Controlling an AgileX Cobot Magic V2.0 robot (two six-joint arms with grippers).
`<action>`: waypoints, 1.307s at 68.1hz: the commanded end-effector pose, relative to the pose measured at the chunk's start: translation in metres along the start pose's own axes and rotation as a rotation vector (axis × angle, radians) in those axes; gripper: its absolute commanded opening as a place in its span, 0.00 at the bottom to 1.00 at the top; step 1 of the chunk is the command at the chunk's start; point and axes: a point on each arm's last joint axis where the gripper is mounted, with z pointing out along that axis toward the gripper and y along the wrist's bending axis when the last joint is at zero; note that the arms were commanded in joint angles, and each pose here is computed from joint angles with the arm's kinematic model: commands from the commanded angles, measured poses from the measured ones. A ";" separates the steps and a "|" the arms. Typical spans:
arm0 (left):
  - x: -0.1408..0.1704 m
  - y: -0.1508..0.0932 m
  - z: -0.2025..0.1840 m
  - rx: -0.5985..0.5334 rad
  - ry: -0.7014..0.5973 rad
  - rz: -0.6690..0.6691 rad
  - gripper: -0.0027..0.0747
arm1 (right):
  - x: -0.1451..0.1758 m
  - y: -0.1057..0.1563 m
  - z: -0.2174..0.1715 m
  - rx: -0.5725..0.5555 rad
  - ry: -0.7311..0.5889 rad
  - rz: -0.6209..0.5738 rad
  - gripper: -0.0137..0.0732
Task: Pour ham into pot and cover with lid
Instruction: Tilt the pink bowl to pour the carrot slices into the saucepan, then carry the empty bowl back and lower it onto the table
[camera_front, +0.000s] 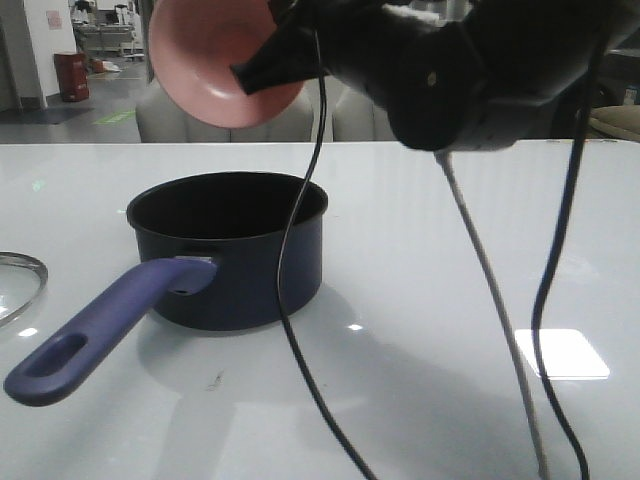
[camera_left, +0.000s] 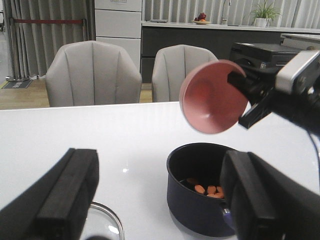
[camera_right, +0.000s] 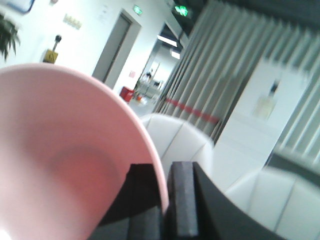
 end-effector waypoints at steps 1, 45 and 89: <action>-0.015 -0.001 -0.001 0.006 -0.099 -0.007 0.72 | -0.050 -0.023 0.003 0.050 -0.065 0.173 0.31; -0.015 -0.001 -0.001 0.006 -0.099 -0.007 0.72 | -0.067 -0.098 -0.035 -0.105 0.664 0.526 0.31; -0.015 -0.001 -0.001 0.004 -0.099 -0.007 0.72 | 0.027 -0.185 -0.082 -0.005 1.246 0.529 0.31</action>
